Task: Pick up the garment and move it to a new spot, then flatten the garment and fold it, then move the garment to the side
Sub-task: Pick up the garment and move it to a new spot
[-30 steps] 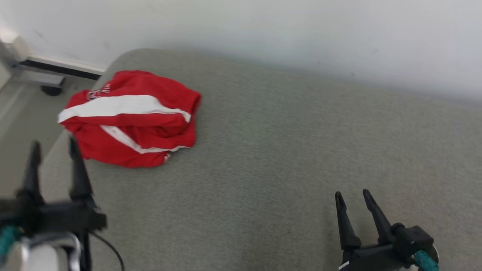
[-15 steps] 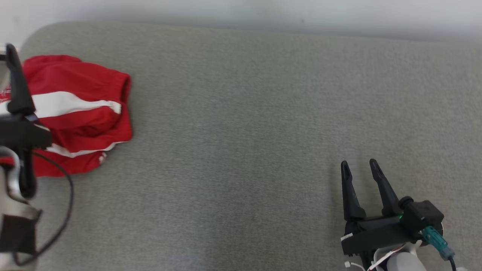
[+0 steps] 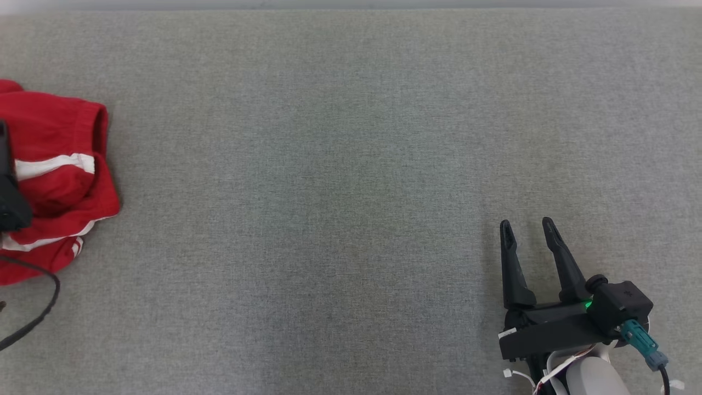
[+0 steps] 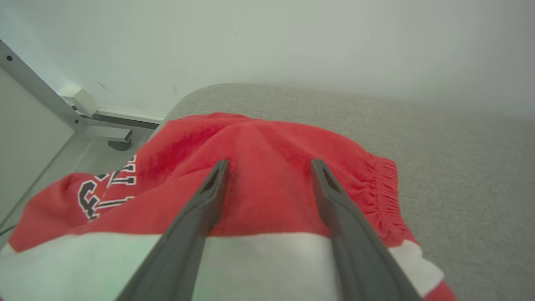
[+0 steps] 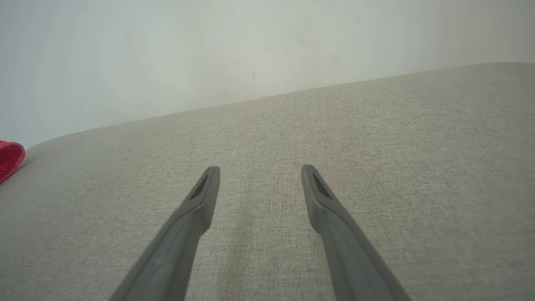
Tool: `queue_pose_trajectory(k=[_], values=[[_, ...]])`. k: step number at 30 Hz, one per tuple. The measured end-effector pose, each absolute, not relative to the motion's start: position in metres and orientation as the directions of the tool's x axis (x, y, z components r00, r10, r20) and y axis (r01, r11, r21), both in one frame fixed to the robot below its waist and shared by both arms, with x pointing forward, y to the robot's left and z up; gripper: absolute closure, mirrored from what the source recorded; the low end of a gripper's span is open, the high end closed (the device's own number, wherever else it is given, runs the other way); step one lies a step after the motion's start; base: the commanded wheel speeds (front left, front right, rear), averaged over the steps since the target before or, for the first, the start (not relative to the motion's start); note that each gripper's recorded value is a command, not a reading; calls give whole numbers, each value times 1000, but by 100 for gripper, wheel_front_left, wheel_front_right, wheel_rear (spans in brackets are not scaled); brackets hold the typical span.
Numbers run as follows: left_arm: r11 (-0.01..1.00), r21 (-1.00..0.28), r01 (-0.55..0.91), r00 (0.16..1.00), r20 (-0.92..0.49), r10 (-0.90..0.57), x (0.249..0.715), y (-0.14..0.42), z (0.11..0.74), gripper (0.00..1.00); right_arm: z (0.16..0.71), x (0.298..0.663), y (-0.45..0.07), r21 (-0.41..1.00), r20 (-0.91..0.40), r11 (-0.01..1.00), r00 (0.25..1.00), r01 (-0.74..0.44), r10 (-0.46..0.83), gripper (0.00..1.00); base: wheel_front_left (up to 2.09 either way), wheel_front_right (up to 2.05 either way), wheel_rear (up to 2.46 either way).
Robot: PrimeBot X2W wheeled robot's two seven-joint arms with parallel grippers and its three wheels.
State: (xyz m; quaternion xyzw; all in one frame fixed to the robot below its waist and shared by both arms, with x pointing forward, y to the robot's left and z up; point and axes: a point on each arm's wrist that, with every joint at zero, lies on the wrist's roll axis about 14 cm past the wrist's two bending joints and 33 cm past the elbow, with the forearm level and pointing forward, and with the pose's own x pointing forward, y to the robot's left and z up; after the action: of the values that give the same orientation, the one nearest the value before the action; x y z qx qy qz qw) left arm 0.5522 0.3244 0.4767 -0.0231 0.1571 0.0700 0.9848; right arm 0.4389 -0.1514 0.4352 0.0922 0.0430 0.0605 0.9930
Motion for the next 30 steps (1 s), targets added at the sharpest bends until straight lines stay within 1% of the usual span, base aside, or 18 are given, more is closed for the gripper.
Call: queue_pose_trajectory(k=[4,7,10,11,12,14,19,22,26,30], values=[[985,-32,-171,891,-432,141,544,328,455,0,438,437,-154,189,-70,976,990,-107,122,0,0,0,0],[981,-3,-193,835,-526,163,532,335,438,0,440,436,-153,187,-65,976,990,-109,123,0,0,0,0],[977,8,-213,820,-543,183,531,338,435,0,443,435,-155,186,-60,977,991,-107,120,0,0,0,0],[977,14,-213,818,-544,186,531,337,435,93,444,434,-156,184,-58,977,991,-104,117,0,0,0,0],[977,23,-214,817,-544,192,530,338,435,100,445,434,-157,183,-55,978,992,-103,115,0,0,0,0],[977,27,-211,812,-551,191,529,337,434,100,445,432,-158,183,-55,978,992,-100,111,0,0,0,0],[981,56,-185,873,-448,190,537,336,459,100,447,426,-161,182,-57,979,993,-89,101,0,0,0,0],[985,58,-163,926,-337,173,546,331,490,100,447,421,-161,180,-59,979,993,-91,103,0,0,0,0],[986,81,-148,976,-152,159,554,330,544,100,454,420,-155,180,-42,978,992,-109,119,0,0,0,0],[989,83,-119,993,19,118,557,320,597,100,458,416,-152,181,-33,976,991,-119,127,0,0,0,0]])
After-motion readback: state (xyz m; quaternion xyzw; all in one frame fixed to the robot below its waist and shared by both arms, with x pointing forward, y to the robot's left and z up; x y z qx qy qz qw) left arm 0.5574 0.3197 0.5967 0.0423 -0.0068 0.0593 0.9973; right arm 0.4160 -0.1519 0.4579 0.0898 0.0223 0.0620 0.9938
